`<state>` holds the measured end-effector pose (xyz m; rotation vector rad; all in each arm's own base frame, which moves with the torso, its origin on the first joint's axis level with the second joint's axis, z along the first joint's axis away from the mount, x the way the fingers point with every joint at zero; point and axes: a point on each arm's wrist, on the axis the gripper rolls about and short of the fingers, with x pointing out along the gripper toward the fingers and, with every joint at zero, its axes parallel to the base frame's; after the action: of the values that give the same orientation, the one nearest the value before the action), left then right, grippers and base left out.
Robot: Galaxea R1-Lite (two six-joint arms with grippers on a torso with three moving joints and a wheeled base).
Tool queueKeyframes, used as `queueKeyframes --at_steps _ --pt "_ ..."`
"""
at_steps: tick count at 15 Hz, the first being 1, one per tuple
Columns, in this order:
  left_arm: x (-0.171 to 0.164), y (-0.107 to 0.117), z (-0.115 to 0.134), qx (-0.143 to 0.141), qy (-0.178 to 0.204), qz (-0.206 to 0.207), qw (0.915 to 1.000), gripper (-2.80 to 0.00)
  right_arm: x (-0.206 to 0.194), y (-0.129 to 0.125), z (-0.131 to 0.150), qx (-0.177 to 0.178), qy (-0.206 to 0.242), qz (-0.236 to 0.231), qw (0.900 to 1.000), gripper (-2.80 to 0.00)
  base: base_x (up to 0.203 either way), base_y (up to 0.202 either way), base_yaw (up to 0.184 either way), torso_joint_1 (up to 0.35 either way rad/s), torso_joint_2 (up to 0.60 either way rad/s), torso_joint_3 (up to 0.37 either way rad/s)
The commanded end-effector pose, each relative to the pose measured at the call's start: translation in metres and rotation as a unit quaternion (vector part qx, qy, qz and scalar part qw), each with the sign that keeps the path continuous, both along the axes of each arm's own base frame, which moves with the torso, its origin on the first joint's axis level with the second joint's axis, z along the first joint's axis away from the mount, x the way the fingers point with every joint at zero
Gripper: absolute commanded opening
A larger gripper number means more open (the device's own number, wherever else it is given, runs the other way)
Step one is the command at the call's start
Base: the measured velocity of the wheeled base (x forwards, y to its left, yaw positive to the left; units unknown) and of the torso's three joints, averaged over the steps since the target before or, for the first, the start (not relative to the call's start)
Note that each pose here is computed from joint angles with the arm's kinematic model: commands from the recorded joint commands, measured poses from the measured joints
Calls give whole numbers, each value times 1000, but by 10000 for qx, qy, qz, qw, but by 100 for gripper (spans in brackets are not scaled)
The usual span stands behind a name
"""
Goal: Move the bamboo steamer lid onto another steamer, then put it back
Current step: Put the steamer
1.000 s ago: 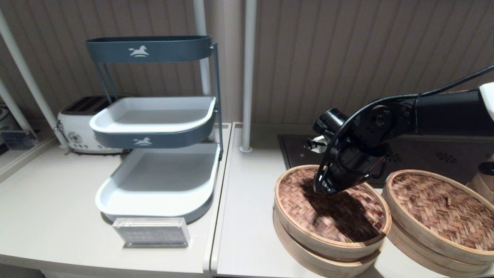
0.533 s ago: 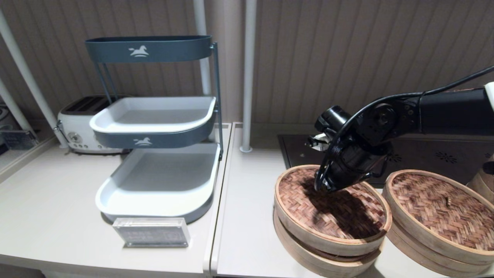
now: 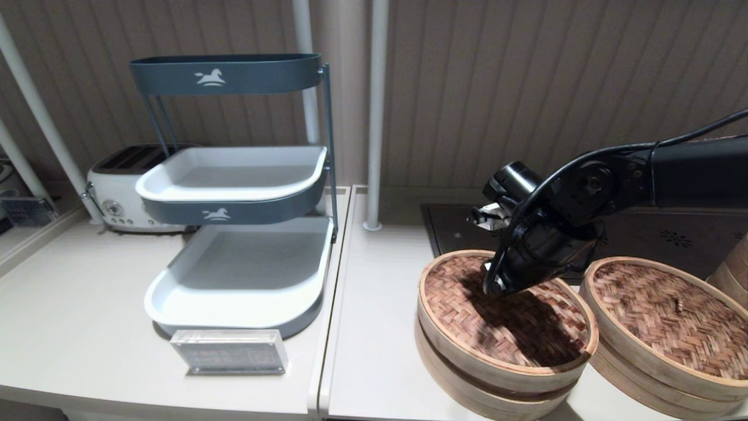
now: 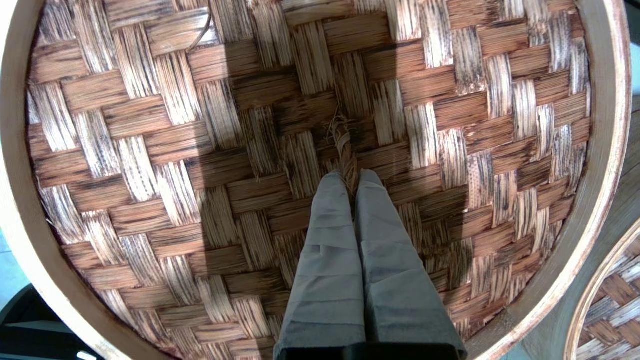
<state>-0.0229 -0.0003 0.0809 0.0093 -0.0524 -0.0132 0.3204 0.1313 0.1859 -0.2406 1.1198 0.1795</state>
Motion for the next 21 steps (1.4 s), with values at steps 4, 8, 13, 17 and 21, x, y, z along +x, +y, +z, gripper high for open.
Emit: queueKeyframes --at_steps 4,8,13,17,21 --pt "2 0 -8 1 124 -2 9999 -280 -3 1 -8 -27 69 27 10000 -280 0 0 0 0 0 0" --pt "2 0 -8 1 115 -2 9999 -280 -1 1 -11 -25 47 15 10000 -280 0 0 0 0 0 0" --pt "2 0 -8 1 124 -2 9999 -280 0 0 -16 -35 101 0 9999 -280 0 0 0 0 0 0" --pt "2 0 -8 1 119 -2 9999 -280 0 2 -16 -30 94 24 9999 -280 0 0 0 0 0 0" --pt "2 0 -8 1 124 -2 9999 -280 1 4 -17 -51 82 45 9999 -280 0 0 0 0 0 0"
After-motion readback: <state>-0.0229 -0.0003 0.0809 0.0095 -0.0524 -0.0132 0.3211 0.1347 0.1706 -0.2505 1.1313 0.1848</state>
